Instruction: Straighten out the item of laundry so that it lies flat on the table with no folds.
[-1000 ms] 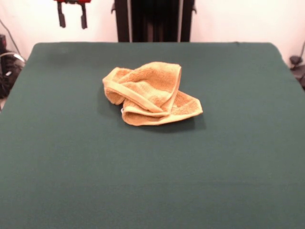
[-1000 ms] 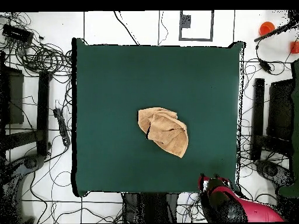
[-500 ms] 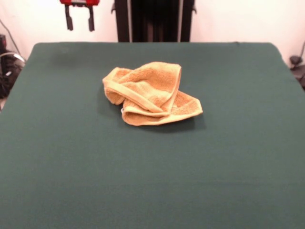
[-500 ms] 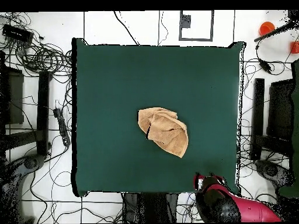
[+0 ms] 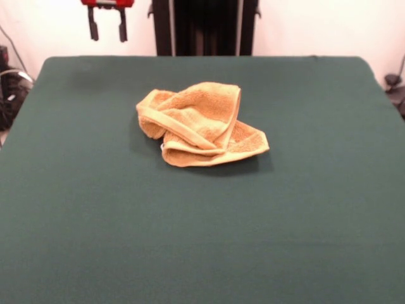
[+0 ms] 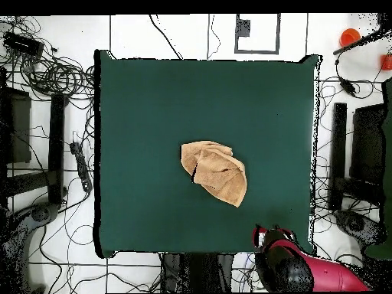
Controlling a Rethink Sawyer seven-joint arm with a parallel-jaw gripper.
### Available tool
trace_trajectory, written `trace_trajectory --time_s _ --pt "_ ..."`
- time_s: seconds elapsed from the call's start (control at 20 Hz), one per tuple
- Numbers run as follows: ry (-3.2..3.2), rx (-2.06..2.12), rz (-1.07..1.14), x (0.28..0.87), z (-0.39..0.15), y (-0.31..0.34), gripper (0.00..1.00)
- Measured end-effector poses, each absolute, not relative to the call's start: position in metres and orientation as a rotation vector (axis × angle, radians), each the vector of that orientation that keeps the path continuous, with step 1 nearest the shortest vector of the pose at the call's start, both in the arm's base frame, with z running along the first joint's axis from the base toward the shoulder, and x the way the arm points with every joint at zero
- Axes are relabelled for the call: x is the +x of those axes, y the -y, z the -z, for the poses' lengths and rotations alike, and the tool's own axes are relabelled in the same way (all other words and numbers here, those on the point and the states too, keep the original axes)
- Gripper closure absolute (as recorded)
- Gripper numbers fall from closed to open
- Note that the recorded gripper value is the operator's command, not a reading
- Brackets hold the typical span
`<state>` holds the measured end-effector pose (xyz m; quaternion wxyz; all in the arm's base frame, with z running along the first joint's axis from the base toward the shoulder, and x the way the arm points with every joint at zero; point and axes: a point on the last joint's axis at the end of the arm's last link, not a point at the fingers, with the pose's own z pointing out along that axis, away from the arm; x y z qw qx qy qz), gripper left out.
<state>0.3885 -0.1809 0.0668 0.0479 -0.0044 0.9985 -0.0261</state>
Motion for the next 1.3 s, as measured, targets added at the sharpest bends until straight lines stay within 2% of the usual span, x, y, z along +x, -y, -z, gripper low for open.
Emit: trace_trajectory --time_s 1.3 --pt "-3.038 -0.031 0.065 0.407 -0.07 0.156 0.0"
